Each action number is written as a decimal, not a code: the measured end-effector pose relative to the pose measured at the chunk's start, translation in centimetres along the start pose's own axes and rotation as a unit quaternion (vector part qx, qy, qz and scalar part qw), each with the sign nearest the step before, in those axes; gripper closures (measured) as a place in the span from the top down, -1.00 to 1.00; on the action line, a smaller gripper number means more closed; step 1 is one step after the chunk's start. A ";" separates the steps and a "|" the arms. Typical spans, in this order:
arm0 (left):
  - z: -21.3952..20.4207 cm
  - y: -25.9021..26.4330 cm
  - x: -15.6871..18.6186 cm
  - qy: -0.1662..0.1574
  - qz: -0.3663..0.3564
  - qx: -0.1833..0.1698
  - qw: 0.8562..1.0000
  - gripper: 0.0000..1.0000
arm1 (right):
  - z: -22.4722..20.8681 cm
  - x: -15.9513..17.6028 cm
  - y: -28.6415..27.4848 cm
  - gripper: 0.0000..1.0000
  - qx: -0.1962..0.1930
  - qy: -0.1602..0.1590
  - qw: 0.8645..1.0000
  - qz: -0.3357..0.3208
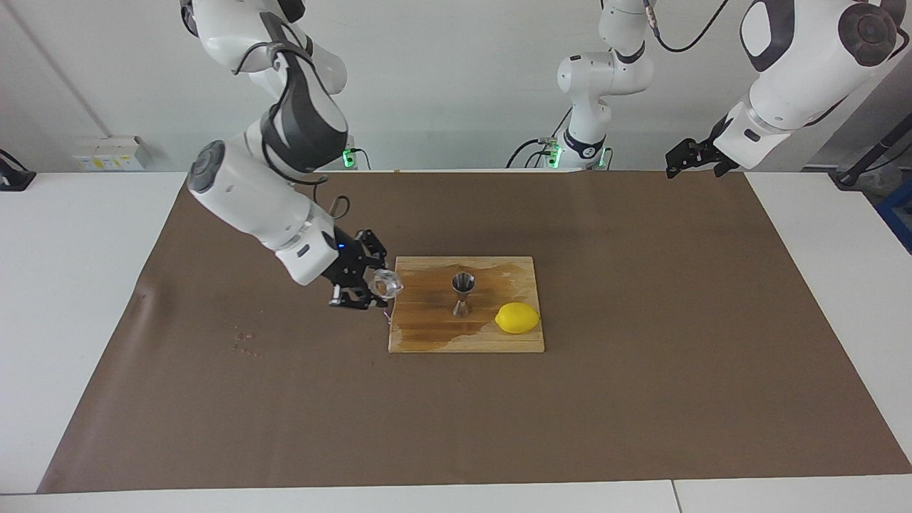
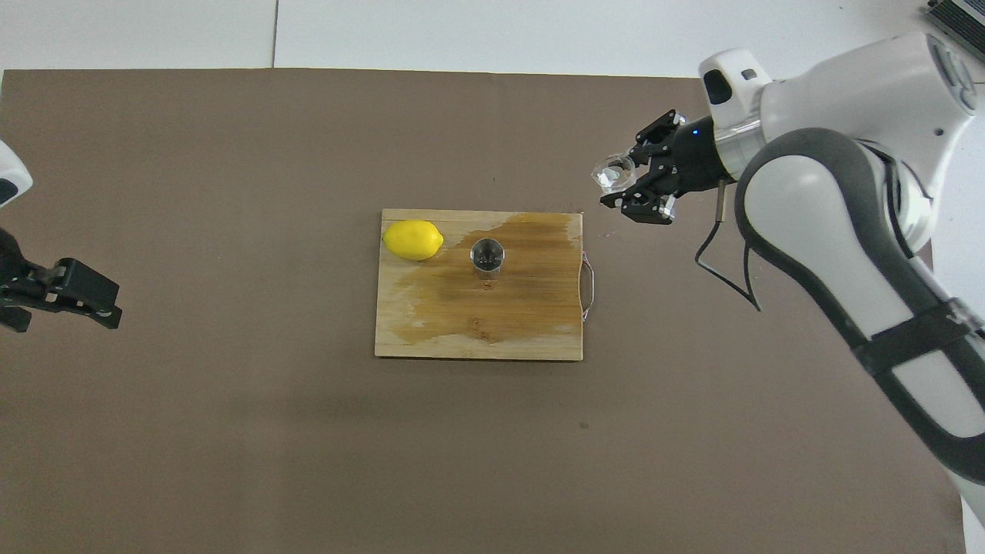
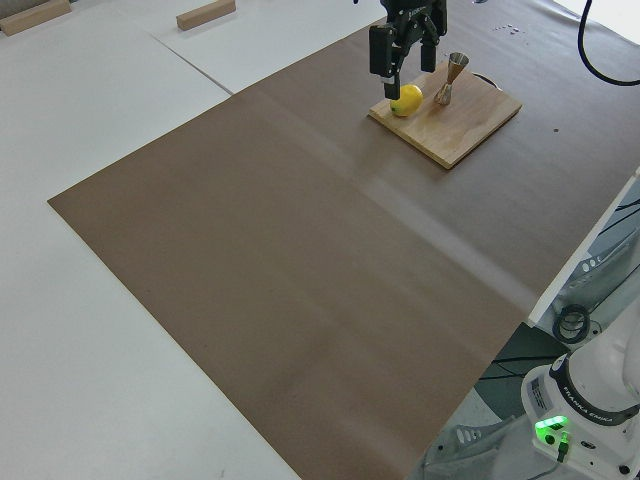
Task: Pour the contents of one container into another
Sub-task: 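Carry the clear glass with the right gripper back to its spot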
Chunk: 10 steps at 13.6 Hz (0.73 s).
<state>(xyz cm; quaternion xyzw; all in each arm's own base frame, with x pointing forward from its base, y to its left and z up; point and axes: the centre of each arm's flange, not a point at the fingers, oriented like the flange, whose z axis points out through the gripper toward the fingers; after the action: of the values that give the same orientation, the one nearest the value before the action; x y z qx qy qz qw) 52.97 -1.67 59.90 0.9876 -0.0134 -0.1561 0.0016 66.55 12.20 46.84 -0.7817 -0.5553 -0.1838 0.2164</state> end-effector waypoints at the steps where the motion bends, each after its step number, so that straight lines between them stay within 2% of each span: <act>1: 0.0 0.0 0.0 0.000 0.000 0.000 1.000 1.00 | -1.2 -3.0 1.2 -0.03 0.000 0.008 1.000 0.006; 6: 0.0 0.0 0.0 0.000 0.000 0.000 1.000 1.00 | -5.1 -20.9 6.1 -0.03 0.003 0.056 0.998 0.035; 10: 0.0 0.0 0.0 0.000 0.000 0.000 1.000 1.00 | -3.0 -31.8 8.1 -0.03 0.022 0.113 0.992 0.053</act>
<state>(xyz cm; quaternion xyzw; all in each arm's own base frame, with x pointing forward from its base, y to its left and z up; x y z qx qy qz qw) 52.97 -1.67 59.90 0.9876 -0.0134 -0.1561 0.0016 64.01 -16.82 31.52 -0.7793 -0.4887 -0.2474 0.3044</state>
